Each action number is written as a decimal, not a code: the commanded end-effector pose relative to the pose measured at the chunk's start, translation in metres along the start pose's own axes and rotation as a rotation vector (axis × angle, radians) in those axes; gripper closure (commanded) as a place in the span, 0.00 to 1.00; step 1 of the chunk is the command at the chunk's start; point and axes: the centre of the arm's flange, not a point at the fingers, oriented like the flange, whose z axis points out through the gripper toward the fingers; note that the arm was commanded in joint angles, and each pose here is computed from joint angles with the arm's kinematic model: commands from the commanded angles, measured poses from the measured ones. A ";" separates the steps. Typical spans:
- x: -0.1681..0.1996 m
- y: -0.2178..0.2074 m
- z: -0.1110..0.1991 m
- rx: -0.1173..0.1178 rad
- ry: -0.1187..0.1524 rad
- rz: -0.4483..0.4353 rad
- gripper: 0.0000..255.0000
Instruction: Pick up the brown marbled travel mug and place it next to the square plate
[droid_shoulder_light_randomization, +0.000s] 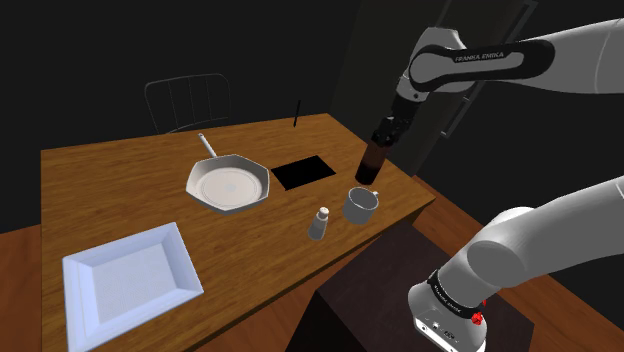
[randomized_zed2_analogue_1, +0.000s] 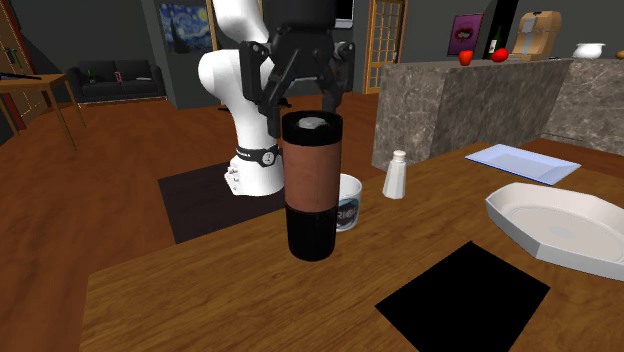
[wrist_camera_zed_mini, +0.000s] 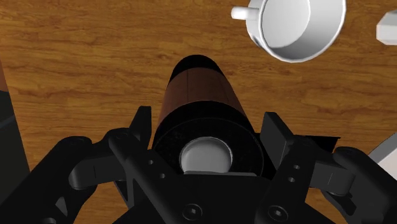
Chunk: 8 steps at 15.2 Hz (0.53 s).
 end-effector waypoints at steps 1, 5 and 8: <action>0.001 0.000 -0.011 0.000 0.001 0.000 1.00; 0.000 0.000 -0.032 0.000 0.001 0.000 1.00; 0.000 -0.001 -0.048 0.000 0.001 0.000 1.00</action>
